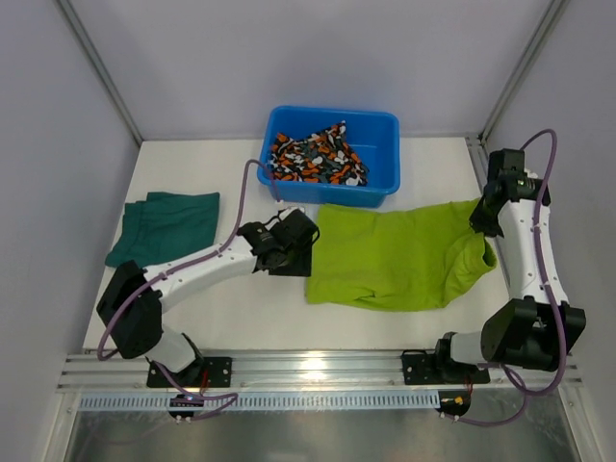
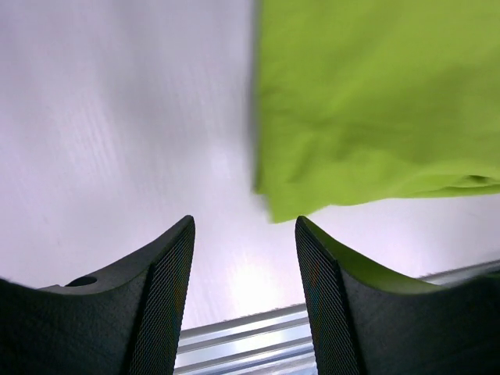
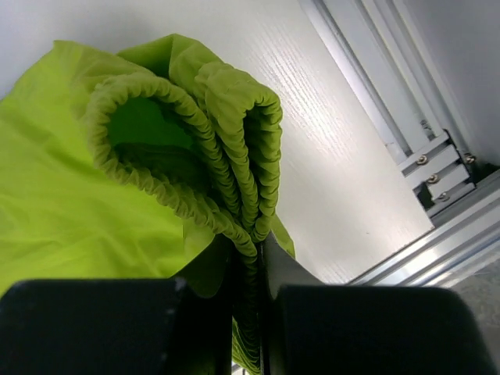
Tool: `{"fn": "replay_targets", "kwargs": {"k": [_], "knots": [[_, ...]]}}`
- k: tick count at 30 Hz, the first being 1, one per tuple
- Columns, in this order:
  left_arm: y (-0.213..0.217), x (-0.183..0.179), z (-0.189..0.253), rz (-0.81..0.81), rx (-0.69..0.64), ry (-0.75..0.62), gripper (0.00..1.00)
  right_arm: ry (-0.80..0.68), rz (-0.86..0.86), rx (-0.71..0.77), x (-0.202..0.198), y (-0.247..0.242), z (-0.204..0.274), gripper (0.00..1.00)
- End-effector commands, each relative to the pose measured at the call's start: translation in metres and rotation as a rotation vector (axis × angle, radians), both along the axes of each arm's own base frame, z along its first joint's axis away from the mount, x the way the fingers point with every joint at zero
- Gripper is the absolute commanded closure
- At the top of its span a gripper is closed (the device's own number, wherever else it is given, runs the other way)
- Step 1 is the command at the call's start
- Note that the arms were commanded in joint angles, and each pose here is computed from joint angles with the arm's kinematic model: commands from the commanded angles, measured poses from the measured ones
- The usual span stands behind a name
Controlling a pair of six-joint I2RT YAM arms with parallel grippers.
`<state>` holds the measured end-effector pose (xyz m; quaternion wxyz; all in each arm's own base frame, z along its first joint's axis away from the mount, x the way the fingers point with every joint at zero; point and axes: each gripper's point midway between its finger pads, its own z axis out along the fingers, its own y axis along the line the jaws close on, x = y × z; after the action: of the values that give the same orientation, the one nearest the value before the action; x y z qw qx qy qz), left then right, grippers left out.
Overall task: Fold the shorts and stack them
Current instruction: Fold the shorts at the center of the board.
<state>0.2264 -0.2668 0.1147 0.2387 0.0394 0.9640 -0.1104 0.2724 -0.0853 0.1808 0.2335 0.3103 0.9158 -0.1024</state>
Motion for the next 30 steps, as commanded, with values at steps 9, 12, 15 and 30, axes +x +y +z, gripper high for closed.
{"fn": "replay_targets", "kwargs": {"k": [9,12,15,30], "knots": [[-0.008,0.024,-0.034,0.008,-0.118,0.039,0.44,0.109,0.092,-0.193,-0.022,0.032,0.029,0.96],[-0.017,0.028,-0.046,-0.011,-0.139,0.04,0.44,0.066,0.123,-0.138,-0.014,0.054,0.03,0.96],[-0.018,0.032,-0.062,0.003,-0.112,0.059,0.47,0.041,0.153,-0.057,-0.008,0.077,0.028,0.96],[-0.022,0.031,-0.094,0.006,-0.088,0.107,0.6,-0.069,0.219,0.155,-0.005,0.122,0.051,0.94]]}}
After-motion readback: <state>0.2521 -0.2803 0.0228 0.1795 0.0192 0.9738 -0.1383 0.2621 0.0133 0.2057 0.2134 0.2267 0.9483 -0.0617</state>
